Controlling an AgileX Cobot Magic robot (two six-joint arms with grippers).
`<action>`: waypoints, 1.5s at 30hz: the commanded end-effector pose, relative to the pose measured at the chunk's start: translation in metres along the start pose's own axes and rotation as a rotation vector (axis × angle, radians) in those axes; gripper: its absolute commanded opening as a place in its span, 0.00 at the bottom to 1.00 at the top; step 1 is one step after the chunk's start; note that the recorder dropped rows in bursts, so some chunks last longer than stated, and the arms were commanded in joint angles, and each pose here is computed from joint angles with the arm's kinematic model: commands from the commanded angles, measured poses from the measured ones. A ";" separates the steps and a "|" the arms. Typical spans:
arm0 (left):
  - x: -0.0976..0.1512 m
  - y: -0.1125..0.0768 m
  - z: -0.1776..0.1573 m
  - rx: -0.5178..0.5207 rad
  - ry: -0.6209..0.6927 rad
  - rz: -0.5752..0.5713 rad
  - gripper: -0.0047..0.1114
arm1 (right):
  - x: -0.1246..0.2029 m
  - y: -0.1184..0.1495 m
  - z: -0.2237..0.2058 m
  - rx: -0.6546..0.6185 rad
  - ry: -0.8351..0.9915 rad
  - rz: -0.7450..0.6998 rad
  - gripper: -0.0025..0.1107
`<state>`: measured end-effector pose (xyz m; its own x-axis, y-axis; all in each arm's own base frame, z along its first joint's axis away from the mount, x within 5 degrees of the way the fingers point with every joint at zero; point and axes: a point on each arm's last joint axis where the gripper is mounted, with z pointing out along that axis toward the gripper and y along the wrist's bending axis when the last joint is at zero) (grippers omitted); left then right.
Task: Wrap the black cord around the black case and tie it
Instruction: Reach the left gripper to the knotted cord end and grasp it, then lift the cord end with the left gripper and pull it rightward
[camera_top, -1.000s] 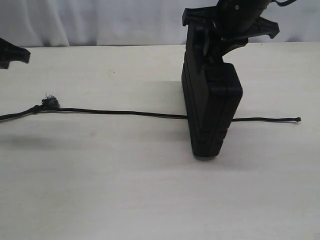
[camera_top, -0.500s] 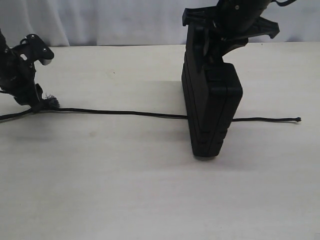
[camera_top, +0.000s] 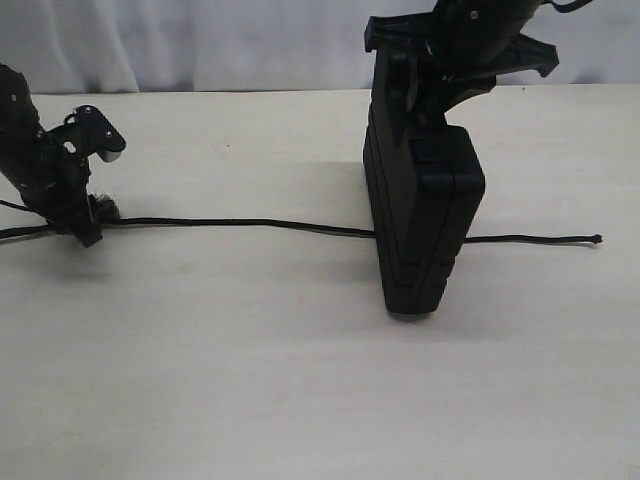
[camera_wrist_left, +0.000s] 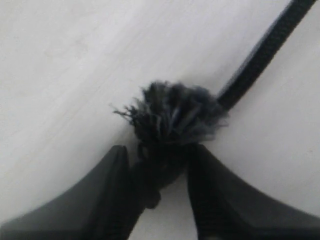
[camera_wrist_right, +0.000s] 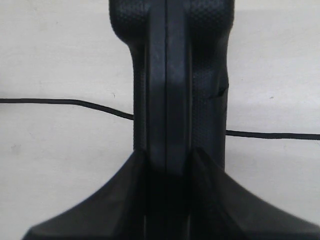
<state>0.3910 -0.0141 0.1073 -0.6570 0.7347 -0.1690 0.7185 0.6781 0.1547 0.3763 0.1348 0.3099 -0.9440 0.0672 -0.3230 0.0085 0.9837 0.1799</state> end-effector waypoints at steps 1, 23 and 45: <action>-0.001 -0.004 0.001 0.045 0.005 -0.083 0.08 | 0.004 0.003 0.001 -0.006 0.031 0.000 0.06; -0.081 -0.054 -0.035 0.720 -0.360 -0.842 0.46 | 0.004 0.003 0.001 -0.007 0.029 0.000 0.06; -0.065 -0.065 -0.016 0.211 -0.343 0.943 0.46 | 0.004 0.003 0.001 -0.007 0.029 0.000 0.06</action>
<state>0.3745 -0.1084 0.1265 0.0625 0.8718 -0.4859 0.9980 -0.0538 0.0319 0.3763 0.1348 0.3099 -0.9440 0.0672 -0.3230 0.0085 0.9837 0.1799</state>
